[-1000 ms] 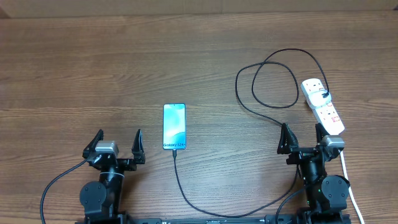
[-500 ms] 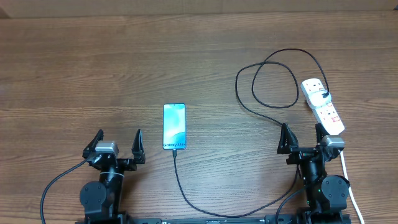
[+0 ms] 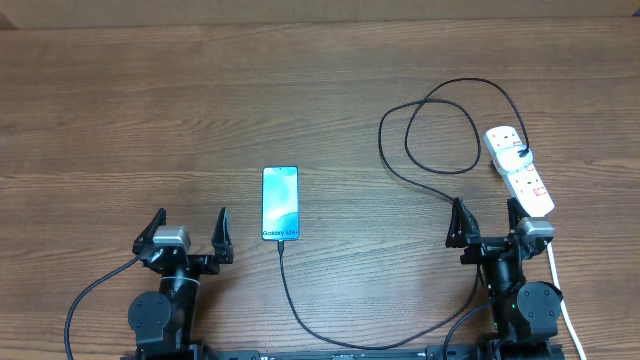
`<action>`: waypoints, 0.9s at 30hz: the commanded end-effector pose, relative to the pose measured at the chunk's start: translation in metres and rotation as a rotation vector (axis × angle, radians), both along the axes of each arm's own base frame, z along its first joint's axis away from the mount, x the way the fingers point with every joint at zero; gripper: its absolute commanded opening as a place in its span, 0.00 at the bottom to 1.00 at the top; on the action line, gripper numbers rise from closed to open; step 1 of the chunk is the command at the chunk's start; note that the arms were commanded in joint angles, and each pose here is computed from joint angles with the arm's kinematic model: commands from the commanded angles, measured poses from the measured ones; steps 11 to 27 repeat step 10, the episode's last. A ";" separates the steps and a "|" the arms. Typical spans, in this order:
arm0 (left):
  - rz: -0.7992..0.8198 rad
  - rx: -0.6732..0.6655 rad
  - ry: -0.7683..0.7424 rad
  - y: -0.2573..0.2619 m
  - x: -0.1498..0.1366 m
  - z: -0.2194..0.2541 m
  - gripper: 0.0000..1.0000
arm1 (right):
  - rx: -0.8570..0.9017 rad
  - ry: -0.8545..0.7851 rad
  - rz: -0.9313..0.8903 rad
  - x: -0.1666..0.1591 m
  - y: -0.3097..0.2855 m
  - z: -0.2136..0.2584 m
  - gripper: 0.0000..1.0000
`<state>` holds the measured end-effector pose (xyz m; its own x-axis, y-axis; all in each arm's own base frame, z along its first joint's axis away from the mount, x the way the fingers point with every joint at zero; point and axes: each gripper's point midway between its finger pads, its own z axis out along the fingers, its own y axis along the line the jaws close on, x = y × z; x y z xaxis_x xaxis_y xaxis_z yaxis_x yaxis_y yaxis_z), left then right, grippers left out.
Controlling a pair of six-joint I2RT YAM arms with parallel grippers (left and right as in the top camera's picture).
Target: Plug charger to phone and switch on socket
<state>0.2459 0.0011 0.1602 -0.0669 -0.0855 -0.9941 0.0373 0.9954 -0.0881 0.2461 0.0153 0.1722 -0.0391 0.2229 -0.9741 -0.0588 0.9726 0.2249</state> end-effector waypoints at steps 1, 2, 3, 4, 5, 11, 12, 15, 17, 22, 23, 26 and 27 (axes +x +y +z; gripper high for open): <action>0.016 -0.013 0.000 0.003 0.000 -0.001 1.00 | -0.004 -0.003 -0.001 0.000 0.000 -0.002 1.00; 0.016 -0.013 0.000 0.003 0.000 -0.001 1.00 | -0.004 -0.003 -0.001 0.000 0.000 -0.002 1.00; 0.016 -0.013 0.000 0.003 0.000 -0.001 1.00 | -0.004 -0.003 -0.001 0.000 0.000 -0.002 1.00; 0.016 -0.013 0.000 0.003 0.000 -0.001 1.00 | -0.004 -0.003 -0.001 0.000 0.000 -0.002 1.00; 0.016 -0.013 0.000 0.003 0.000 -0.001 1.00 | -0.005 -0.003 -0.001 0.000 0.000 -0.002 1.00; 0.016 -0.013 0.000 0.003 0.000 -0.001 0.99 | -0.004 -0.003 -0.001 0.000 0.000 -0.002 1.00; 0.016 -0.013 0.000 0.003 0.000 -0.001 0.99 | -0.004 -0.003 -0.001 0.000 0.000 -0.002 1.00; 0.016 -0.013 0.000 0.003 0.000 -0.001 0.99 | -0.004 -0.003 -0.001 0.000 0.000 -0.002 1.00; 0.016 -0.013 0.000 0.003 0.000 -0.001 0.99 | -0.004 -0.003 -0.001 0.000 0.000 -0.002 1.00; 0.016 -0.013 0.000 0.003 0.000 -0.001 0.99 | -0.004 -0.003 -0.001 0.000 0.000 -0.002 1.00; 0.016 -0.013 0.000 0.003 0.000 -0.001 0.99 | -0.004 -0.003 -0.001 0.000 0.000 -0.002 1.00; 0.016 -0.013 0.000 0.003 0.000 -0.001 0.99 | -0.004 -0.003 -0.001 0.000 0.000 -0.002 1.00; 0.016 -0.013 0.000 0.003 0.000 -0.001 0.99 | -0.004 -0.003 -0.001 0.000 0.000 -0.002 1.00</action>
